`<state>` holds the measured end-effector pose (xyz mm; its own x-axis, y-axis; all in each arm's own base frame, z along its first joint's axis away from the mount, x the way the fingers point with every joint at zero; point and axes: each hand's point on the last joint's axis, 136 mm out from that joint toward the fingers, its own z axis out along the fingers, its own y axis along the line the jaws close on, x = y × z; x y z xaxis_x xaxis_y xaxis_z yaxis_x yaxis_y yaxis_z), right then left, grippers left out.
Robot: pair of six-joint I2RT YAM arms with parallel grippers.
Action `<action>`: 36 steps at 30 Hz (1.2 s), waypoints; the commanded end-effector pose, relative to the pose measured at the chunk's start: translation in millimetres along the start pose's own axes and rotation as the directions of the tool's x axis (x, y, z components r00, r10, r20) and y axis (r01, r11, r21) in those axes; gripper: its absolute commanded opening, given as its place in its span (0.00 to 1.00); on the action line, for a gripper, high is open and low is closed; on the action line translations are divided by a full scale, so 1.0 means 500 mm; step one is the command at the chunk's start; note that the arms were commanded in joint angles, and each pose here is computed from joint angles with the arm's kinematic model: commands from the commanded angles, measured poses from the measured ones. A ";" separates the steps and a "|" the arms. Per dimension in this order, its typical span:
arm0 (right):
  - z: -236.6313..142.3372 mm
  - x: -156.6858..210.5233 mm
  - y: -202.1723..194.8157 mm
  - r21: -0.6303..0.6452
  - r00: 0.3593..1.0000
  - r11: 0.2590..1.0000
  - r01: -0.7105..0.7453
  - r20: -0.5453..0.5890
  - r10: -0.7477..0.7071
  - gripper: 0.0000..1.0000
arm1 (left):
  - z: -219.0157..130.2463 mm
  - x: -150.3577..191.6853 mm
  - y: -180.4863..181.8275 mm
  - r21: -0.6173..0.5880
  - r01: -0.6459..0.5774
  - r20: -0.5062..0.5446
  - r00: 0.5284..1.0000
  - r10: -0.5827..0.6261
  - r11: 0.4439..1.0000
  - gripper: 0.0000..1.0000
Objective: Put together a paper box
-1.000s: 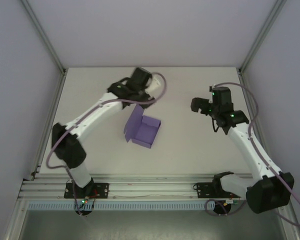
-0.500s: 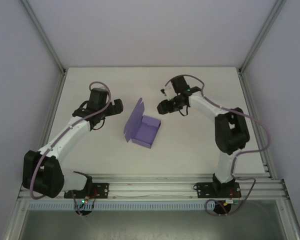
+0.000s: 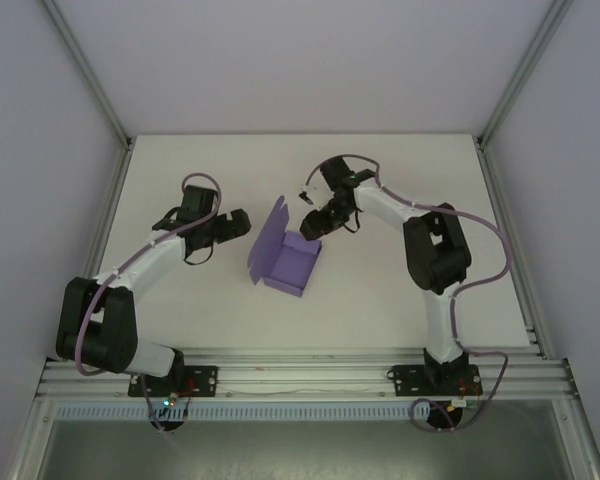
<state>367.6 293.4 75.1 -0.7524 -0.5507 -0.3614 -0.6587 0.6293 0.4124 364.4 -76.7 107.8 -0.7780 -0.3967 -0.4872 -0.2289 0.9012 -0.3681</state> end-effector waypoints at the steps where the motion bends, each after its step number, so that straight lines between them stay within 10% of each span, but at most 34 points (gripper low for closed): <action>1: 0.023 0.016 0.006 -0.020 0.999 1.000 0.001 -0.051 -0.002 0.43 | 0.007 0.001 -0.007 0.023 -0.006 -0.003 1.000 0.006 1.000 1.00; 15: 0.079 0.052 -0.051 0.183 0.989 0.983 -0.035 -0.133 0.060 0.07 | 0.011 0.009 -0.009 0.037 -0.019 -0.019 1.000 0.020 0.999 1.00; 36: 0.119 0.186 -0.137 0.619 0.929 0.785 0.044 -0.315 0.196 0.16 | 0.003 0.003 -0.001 0.009 -0.042 -0.006 0.999 0.042 0.999 1.00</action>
<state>370.1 296.9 40.8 -0.7723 -0.5700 -0.2806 -0.5885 0.8082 -0.0219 366.3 -81.7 108.0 -0.7857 -0.3802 -0.4881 -0.1993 0.9024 -0.3821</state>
